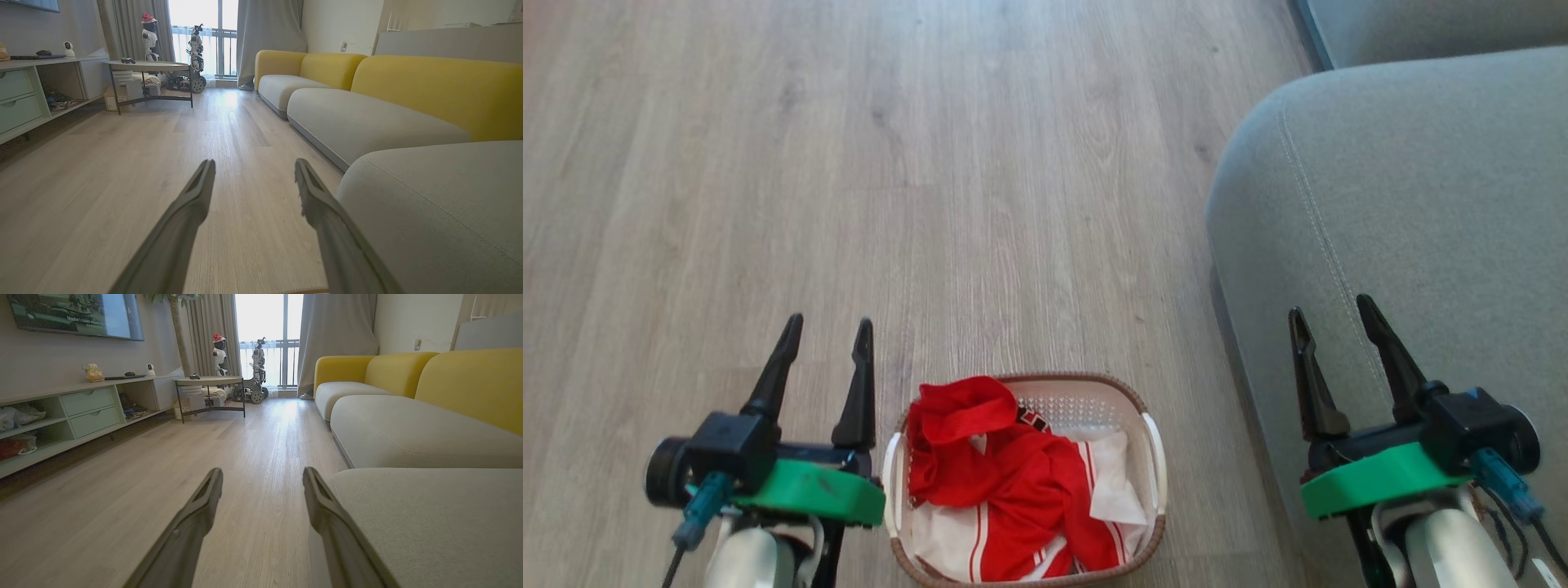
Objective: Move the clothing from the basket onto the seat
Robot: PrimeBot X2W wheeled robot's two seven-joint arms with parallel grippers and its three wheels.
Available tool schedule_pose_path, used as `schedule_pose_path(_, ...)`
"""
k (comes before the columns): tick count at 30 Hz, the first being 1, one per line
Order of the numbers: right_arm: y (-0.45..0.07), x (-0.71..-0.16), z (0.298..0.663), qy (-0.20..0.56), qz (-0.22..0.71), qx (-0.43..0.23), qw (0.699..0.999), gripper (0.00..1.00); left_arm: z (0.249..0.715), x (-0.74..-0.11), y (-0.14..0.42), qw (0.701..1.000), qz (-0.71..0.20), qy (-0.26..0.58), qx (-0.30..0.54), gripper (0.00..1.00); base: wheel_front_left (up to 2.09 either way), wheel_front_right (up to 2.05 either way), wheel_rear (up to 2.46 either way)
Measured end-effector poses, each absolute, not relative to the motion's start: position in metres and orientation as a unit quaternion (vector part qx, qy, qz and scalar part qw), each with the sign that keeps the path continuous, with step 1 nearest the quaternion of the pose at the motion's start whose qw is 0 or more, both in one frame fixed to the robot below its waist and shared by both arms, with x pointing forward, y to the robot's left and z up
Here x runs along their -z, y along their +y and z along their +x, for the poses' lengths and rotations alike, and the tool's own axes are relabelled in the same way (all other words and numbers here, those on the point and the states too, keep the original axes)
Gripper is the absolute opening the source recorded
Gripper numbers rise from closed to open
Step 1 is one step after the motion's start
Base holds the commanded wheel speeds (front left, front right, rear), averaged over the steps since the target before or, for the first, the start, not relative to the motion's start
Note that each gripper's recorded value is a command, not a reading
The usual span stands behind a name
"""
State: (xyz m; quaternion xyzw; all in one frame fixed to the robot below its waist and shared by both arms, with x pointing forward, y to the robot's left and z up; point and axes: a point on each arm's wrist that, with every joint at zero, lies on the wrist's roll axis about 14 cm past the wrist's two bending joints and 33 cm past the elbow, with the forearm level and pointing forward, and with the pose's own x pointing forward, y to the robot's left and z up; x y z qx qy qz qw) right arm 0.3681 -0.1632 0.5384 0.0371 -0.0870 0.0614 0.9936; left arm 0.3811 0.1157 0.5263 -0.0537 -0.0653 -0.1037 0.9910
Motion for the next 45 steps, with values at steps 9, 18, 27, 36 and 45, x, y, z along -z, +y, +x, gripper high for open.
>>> schedule_pose_path(9, -0.174, -0.533, 0.377, -0.080, 0.035, -0.046, 0.995, 1.00, 0.400, -0.511, 0.105, 0.990, -0.062, -0.043, 0.117, 1.00, 0.00, 0.00, 0.00)
schedule_pose_path(18, -0.188, -0.529, 0.396, -0.076, 0.028, -0.026, 0.996, 1.00, 0.428, -0.470, 0.087, 0.988, -0.065, 0.011, 0.136, 1.00, 0.00, 0.00, 0.00)
schedule_pose_path(27, -0.206, -0.522, 0.421, -0.074, 0.019, -0.003, 0.997, 1.00, 0.457, -0.405, 0.061, 0.978, -0.069, 0.091, 0.174, 1.00, 0.00, 0.00, 0.00)
schedule_pose_path(36, -0.212, -0.513, 0.445, -0.072, 0.013, 0.001, 0.997, 1.00, 0.466, -0.332, 0.034, 0.957, -0.070, 0.185, 0.213, 1.00, 0.00, 0.00, 0.00)
schedule_pose_path(45, -0.222, -0.490, 0.464, -0.052, 0.000, 0.012, 0.999, 1.00, 0.460, -0.254, 0.011, 0.923, -0.070, 0.289, 0.242, 1.00, 0.00, 0.00, 0.00)
